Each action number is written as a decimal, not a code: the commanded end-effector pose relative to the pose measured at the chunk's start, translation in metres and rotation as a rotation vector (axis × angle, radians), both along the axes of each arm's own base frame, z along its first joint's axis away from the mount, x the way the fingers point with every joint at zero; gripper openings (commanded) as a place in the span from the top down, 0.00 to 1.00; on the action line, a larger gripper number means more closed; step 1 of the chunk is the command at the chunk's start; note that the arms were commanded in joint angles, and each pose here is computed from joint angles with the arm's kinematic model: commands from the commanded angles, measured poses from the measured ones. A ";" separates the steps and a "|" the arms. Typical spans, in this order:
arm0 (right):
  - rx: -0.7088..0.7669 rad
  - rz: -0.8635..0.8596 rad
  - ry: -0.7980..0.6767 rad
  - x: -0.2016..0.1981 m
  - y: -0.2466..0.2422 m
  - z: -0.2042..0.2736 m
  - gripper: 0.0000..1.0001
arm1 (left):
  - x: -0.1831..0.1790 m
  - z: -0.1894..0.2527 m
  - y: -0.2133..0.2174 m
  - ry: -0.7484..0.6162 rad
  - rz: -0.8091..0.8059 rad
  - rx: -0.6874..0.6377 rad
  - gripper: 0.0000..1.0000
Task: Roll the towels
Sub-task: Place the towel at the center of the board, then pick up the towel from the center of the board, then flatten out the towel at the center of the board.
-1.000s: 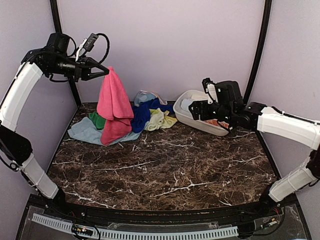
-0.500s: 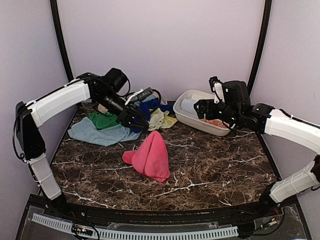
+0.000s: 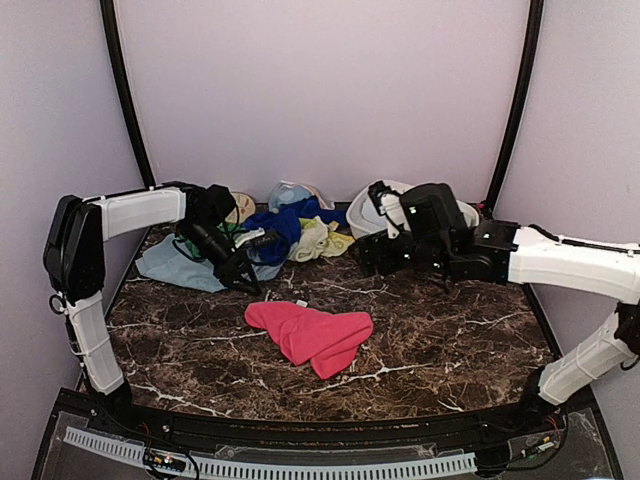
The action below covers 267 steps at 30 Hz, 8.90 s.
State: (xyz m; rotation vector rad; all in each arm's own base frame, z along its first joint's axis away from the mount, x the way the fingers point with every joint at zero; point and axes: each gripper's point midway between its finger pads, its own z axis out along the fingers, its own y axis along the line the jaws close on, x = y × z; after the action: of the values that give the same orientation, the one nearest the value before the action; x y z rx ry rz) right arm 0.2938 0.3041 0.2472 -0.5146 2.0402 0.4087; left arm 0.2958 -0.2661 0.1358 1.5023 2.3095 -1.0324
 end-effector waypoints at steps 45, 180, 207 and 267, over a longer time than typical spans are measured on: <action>-0.061 -0.195 0.048 -0.057 -0.050 -0.022 1.00 | 0.015 0.098 0.058 -0.182 0.197 -0.033 1.00; -0.553 0.080 0.385 -0.040 -0.042 -0.204 0.99 | -0.018 -0.004 0.129 -0.485 -0.034 0.420 1.00; -0.155 -0.044 0.165 -0.068 -0.092 -0.023 1.00 | -0.005 0.217 0.144 -0.950 0.347 0.206 1.00; -0.349 0.021 0.608 -0.092 -0.046 -0.208 1.00 | -0.014 0.097 0.185 -0.750 0.300 0.533 1.00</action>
State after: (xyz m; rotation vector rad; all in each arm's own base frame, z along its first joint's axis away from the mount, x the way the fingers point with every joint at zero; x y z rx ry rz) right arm 0.1787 0.2633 0.0234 -0.7892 2.7698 0.2427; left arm 0.2763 -0.0882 0.2342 1.3092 2.1979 0.1716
